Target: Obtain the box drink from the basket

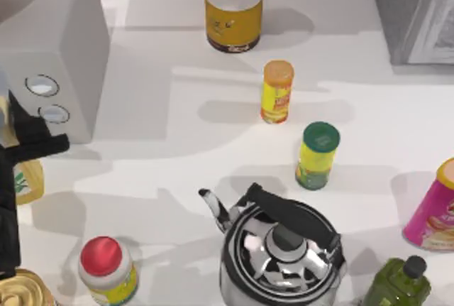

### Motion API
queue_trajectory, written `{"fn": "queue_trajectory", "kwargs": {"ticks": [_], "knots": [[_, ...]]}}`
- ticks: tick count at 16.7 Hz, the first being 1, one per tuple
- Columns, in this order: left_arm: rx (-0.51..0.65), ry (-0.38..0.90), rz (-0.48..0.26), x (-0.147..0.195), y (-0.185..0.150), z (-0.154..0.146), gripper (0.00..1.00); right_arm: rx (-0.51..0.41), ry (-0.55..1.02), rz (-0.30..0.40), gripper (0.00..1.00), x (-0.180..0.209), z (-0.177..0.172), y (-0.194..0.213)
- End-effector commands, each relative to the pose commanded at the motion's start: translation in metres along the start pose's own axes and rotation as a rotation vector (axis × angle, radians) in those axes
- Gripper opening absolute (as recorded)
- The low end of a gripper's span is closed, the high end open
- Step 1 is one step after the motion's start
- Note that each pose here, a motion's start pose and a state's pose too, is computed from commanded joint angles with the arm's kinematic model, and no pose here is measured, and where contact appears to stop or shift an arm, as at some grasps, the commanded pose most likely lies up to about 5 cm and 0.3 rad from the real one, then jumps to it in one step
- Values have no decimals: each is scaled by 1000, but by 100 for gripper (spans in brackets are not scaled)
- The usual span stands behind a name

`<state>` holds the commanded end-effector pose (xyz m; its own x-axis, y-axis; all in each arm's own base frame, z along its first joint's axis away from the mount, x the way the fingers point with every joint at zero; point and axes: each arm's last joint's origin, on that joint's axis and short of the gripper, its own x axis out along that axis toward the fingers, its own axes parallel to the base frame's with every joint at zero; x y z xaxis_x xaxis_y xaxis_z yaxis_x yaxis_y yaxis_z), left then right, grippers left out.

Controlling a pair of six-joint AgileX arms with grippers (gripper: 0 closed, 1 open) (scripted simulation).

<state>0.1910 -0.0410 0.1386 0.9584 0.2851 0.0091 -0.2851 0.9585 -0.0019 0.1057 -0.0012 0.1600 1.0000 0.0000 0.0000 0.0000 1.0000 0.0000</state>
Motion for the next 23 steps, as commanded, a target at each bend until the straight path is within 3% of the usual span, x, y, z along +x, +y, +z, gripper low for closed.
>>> {"fn": "queue_trajectory", "kwargs": {"ticks": [5, 18, 23], "knots": [[0, 0, 0, 0, 0, -1, 0, 0, 0, 0, 100, 0, 0, 0], [0, 0, 0, 0, 0, -1, 98, 0, 0, 0, 100, 0, 0, 0], [0, 0, 0, 0, 0, -1, 100, 0, 0, 0, 100, 0, 0, 0]]}}
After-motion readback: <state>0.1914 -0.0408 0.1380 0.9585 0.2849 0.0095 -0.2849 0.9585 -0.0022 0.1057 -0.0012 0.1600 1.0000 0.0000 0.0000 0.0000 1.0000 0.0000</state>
